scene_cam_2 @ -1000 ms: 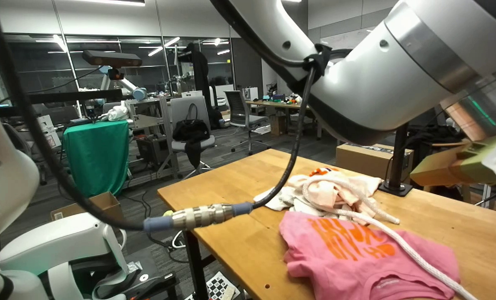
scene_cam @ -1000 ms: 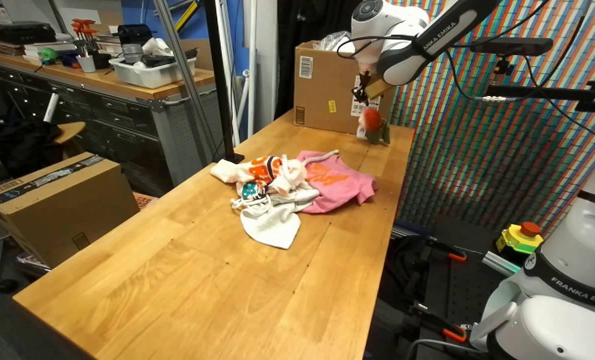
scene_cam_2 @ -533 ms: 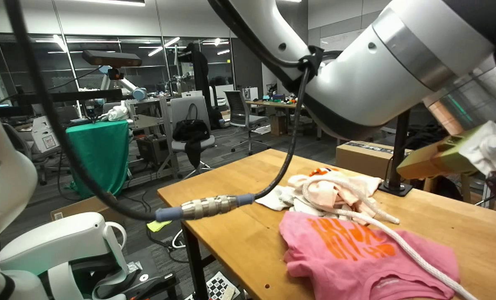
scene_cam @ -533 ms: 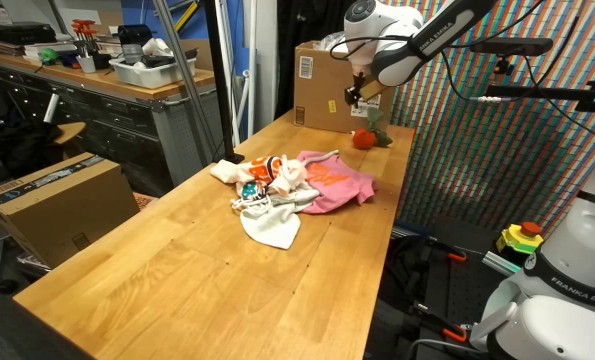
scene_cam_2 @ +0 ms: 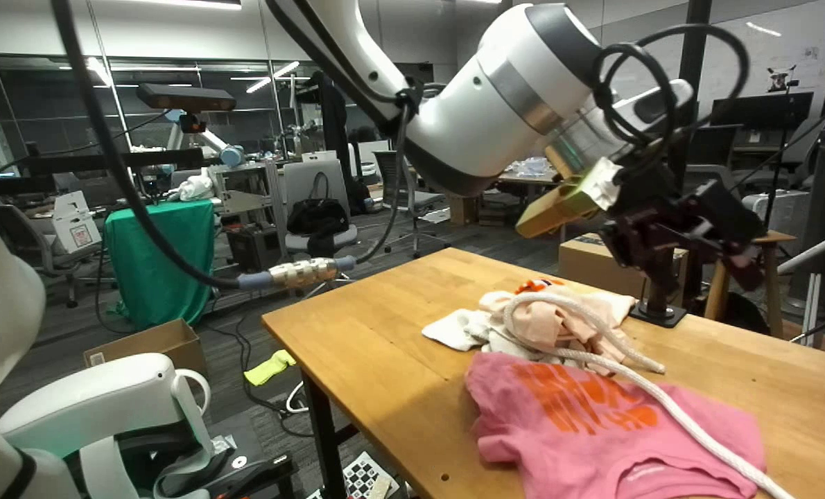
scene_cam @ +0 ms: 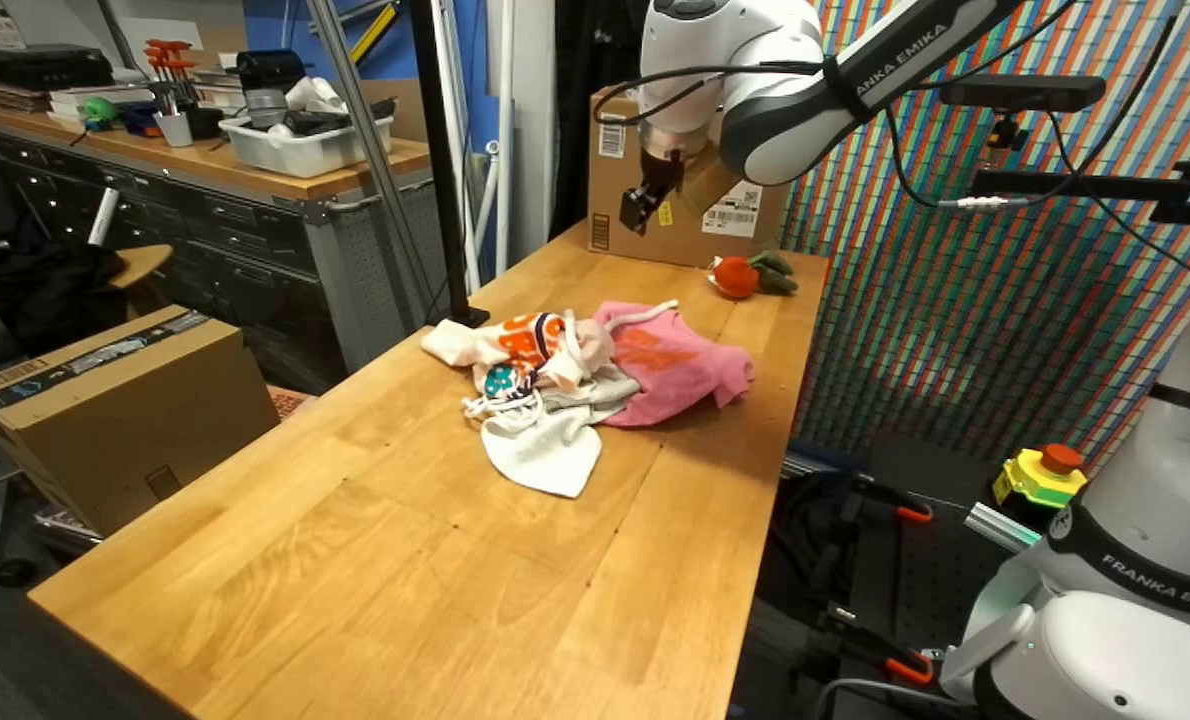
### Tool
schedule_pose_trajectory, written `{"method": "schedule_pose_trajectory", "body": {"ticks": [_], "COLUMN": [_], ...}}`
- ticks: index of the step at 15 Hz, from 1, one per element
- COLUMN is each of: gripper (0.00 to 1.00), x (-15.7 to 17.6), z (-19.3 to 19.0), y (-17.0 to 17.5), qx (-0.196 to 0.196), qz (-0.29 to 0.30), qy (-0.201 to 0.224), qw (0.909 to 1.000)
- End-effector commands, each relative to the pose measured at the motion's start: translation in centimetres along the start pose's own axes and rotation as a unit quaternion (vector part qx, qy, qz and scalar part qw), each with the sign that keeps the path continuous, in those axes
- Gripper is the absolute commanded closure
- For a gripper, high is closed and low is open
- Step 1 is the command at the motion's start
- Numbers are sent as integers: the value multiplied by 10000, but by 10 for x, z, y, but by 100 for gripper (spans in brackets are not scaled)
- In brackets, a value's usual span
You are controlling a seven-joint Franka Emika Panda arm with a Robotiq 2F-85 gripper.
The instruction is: Pick up the objects and put them around the table.
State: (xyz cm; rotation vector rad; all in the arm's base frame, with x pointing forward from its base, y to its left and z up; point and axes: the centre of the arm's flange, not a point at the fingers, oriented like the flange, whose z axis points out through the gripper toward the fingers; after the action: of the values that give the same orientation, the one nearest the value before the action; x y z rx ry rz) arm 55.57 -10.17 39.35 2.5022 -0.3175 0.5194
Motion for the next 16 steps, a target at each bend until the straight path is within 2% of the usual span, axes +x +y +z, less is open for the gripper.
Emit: {"method": "schedule_pose_trajectory", "body": {"ticks": [1,5,9,14,16], "gripper": [0,0,0,0,0], "x": [-16,-26,-27,-19,-15], "z": [-52,-85,-108,-120,-116], "y": [-47,-103,-147,-187,-200], "qx": [518,1145,1593,1730,1704], "qz": [-753,-1593,-2327,-2913,-3045], "qy": [441,776,766,514,390], "qw": [9948,9775,9563,9395,9363]}}
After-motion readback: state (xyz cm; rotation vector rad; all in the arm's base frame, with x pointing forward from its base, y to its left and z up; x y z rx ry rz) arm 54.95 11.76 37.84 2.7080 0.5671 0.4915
